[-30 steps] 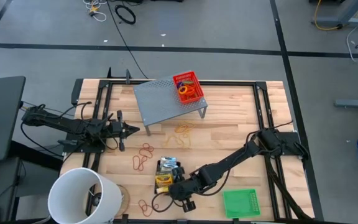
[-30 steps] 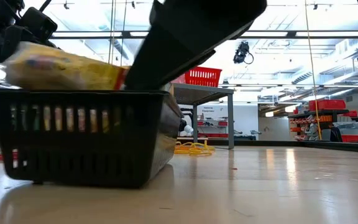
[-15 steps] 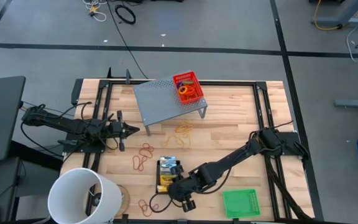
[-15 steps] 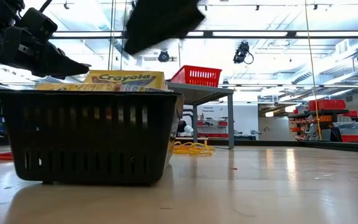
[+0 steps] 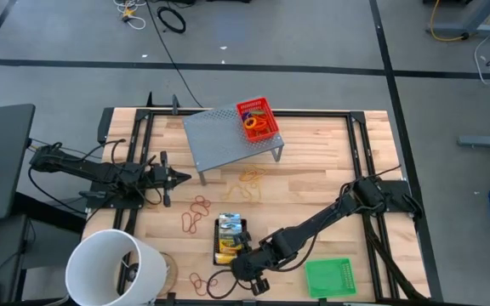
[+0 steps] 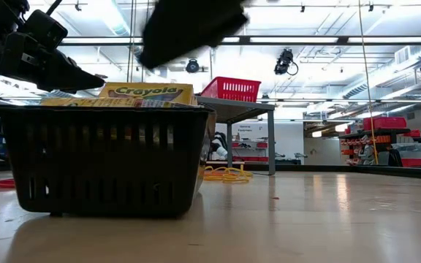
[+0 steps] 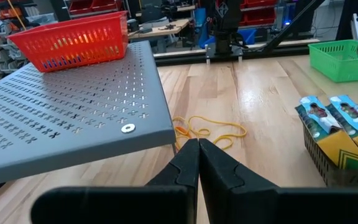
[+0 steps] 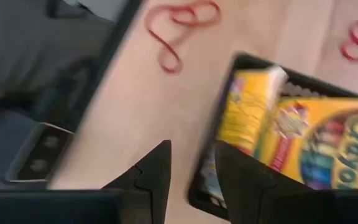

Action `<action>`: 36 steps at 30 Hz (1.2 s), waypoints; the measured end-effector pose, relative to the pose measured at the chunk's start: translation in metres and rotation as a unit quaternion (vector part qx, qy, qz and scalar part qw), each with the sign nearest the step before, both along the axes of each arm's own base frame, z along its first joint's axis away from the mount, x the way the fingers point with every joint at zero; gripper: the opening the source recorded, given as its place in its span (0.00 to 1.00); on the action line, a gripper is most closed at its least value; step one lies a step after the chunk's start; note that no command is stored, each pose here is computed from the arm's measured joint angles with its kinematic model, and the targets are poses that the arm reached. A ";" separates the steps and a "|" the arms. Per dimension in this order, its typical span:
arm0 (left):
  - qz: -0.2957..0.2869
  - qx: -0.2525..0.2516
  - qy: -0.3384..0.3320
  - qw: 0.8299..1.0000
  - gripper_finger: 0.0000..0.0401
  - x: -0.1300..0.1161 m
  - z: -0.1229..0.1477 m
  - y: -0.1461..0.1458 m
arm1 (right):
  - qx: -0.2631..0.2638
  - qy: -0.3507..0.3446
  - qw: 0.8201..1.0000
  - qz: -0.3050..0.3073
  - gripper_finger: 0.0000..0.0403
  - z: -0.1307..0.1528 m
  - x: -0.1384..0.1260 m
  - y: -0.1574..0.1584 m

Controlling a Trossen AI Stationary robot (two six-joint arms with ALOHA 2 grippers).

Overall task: Pick & Place Office Desk Supplies
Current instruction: Put the black bin on the shelf

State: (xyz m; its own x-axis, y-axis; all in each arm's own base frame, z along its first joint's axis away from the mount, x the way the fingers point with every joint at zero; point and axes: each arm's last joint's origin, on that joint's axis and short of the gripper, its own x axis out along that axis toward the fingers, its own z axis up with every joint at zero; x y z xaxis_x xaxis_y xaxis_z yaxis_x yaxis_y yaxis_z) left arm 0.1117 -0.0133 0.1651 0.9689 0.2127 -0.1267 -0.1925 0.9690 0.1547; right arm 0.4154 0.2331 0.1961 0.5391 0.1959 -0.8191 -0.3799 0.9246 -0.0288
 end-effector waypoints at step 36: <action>0.000 0.001 0.003 1.000 0.03 0.000 -0.001 0.000 | -0.023 0.015 1.000 0.015 0.40 -0.001 -0.004 0.013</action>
